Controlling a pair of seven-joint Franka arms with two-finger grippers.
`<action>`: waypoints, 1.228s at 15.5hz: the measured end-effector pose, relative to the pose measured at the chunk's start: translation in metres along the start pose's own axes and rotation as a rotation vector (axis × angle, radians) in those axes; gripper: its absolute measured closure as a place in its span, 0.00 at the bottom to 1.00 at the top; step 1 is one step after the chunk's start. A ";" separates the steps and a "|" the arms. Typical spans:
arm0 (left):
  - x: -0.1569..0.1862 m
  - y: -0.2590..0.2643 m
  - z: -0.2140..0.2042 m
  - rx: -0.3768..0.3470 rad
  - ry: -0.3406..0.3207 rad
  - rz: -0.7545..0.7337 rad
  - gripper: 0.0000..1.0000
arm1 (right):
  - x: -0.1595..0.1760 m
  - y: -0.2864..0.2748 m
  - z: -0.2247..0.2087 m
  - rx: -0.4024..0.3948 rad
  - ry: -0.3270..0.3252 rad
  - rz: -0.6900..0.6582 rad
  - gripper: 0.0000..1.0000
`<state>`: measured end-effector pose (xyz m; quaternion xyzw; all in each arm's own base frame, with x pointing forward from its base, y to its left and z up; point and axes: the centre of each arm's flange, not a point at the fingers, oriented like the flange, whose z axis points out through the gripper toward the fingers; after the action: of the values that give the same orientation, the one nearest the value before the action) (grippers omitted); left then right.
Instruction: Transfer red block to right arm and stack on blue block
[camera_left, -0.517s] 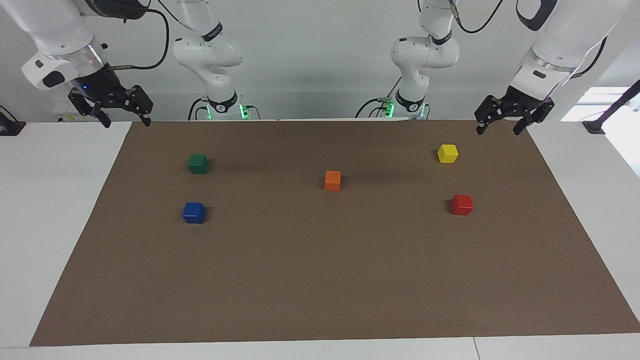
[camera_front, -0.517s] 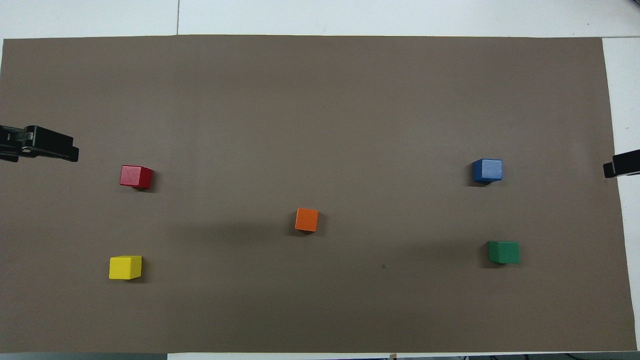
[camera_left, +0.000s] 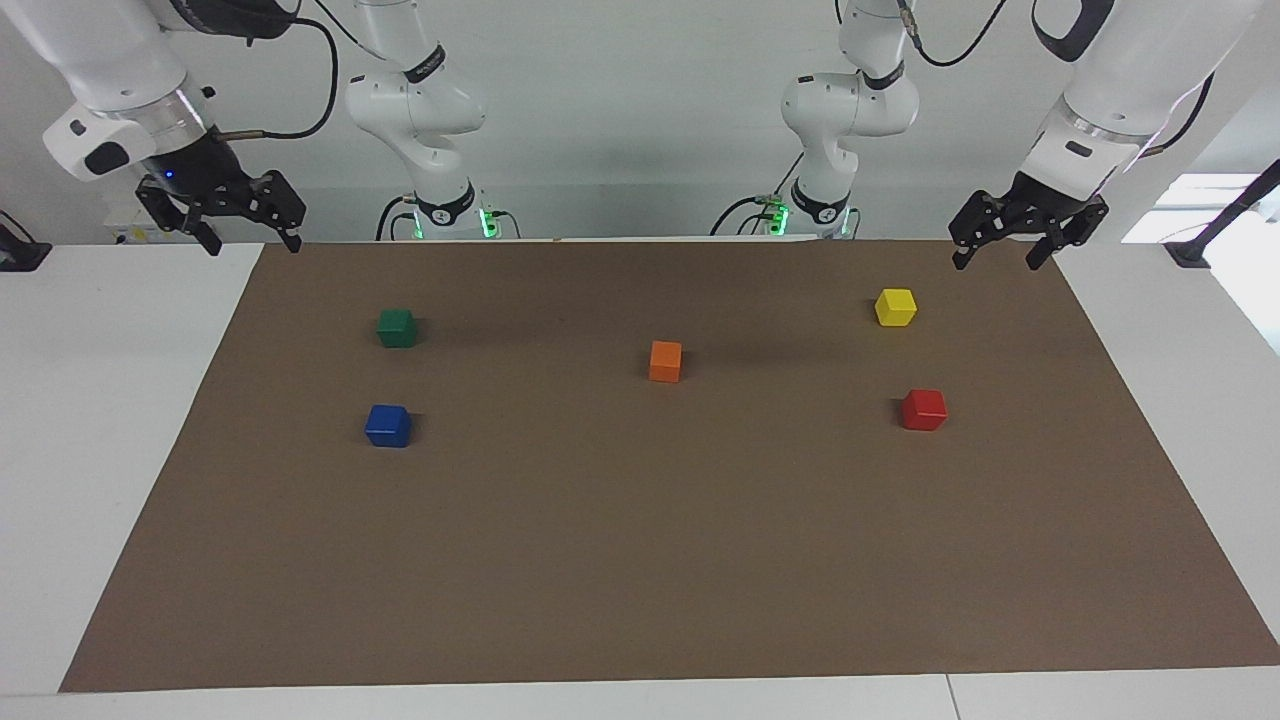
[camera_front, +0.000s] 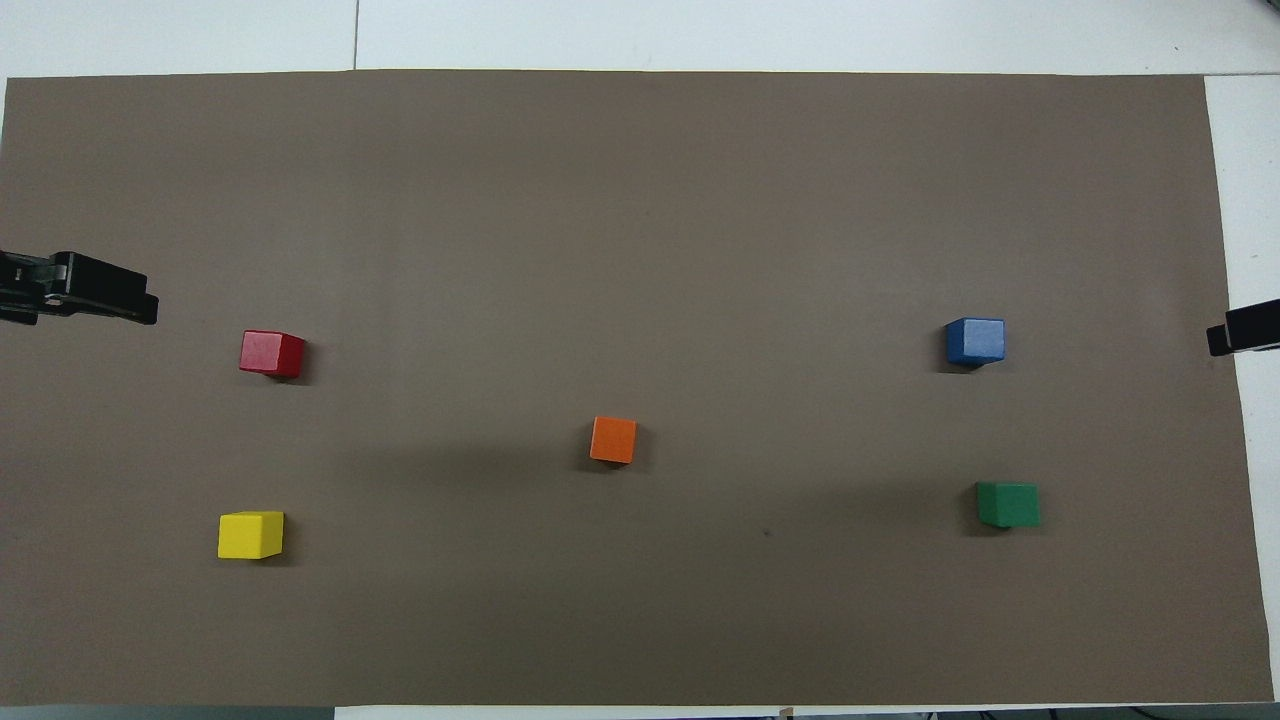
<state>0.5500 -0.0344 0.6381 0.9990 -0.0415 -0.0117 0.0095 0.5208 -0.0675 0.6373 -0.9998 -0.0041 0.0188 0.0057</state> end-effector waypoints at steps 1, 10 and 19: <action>0.000 -0.001 0.003 0.000 0.000 -0.002 0.00 | 0.000 0.000 0.000 0.000 0.000 0.000 0.00; 0.023 -0.009 0.129 0.008 0.027 0.010 0.00 | -0.003 -0.001 0.029 0.004 -0.009 -0.002 0.00; 0.043 -0.056 0.261 0.028 0.047 -0.003 0.00 | -0.006 -0.028 0.107 0.329 -0.024 -0.038 0.00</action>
<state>0.5912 0.0129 0.3753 0.9991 -0.0401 0.0122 -0.0036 0.5109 -0.0381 0.5313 -0.9848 -0.0198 0.0313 0.1694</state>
